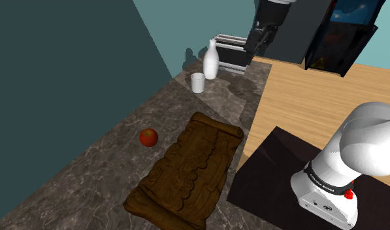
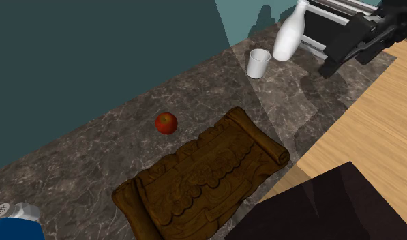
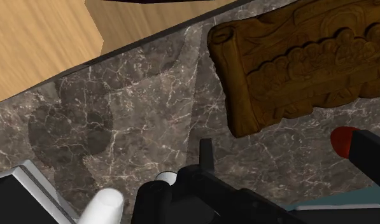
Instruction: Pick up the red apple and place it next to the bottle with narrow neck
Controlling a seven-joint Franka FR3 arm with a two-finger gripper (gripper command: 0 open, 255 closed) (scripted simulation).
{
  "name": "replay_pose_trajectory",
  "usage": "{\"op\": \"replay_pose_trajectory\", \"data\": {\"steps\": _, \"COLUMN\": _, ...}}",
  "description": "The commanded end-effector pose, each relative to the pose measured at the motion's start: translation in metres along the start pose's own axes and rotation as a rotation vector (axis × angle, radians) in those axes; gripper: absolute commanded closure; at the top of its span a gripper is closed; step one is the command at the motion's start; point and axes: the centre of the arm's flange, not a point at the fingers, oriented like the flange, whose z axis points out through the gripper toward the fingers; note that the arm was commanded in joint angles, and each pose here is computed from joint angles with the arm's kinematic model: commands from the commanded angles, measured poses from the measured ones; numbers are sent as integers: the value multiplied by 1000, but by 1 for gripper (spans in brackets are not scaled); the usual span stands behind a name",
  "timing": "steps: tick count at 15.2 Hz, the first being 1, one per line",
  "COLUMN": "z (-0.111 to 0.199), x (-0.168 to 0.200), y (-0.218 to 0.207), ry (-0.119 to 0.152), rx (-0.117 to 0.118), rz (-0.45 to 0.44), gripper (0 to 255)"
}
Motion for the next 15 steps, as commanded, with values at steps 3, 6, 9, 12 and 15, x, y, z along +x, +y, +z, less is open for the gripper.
{"op": "replay_pose_trajectory", "data": {"steps": 3, "z": 32, "x": 24, "y": -40, "ry": -23, "rx": -8, "rz": 18, "gripper": 0}}
{"op": "replay_pose_trajectory", "data": {"steps": 6, "z": 56, "x": 43, "y": -67, "ry": -41, "rx": -14, "rz": 31, "gripper": 0}}
{"op": "replay_pose_trajectory", "data": {"steps": 9, "z": 80, "x": 62, "y": -95, "ry": -59, "rx": -20, "rz": 44, "gripper": 0}}
{"op": "replay_pose_trajectory", "data": {"steps": 12, "z": 105, "x": 81, "y": -122, "ry": -76, "rx": -25, "rz": 57, "gripper": 0}}
{"op": "replay_pose_trajectory", "data": {"steps": 15, "z": 131, "x": 100, "y": -148, "ry": -94, "rx": -31, "rz": 70, "gripper": 0}}
